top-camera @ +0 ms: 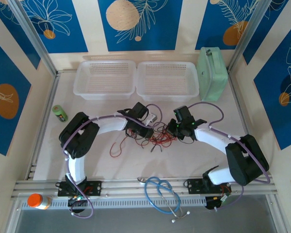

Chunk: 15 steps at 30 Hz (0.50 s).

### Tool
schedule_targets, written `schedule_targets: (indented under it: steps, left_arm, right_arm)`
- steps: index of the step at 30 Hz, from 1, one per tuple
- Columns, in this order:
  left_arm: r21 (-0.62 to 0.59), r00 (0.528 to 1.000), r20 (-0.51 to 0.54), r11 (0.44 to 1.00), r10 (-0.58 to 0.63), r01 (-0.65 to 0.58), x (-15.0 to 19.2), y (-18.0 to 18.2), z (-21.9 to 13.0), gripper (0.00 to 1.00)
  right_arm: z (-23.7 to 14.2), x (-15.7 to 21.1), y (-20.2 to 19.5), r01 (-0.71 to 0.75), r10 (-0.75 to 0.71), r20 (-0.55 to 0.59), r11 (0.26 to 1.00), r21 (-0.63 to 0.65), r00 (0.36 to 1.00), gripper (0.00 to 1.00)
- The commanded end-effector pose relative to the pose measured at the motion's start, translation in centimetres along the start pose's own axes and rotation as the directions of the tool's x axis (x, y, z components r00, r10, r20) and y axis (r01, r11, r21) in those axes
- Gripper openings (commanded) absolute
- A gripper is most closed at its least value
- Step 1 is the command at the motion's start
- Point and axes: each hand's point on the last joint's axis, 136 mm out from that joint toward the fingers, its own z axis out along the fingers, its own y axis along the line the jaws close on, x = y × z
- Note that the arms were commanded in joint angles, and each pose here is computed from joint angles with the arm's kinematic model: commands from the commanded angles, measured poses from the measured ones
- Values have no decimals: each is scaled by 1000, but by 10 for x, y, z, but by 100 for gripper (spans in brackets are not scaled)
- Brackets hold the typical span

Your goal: Untangle the cables

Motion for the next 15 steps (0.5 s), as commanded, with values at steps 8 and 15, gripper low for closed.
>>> schedule_targets:
  steps: [8, 15]
  left_arm:
    - [-330, 976, 186, 928, -117, 174, 3, 57, -39, 0]
    - [-410, 944, 282, 869, -169, 278, 10, 78, -51, 0]
  right_arm:
    - [-25, -8, -42, -279, 278, 75, 960, 4, 958, 0]
    - [-46, -12, -53, -473, 484, 67, 872, -125, 873, 0]
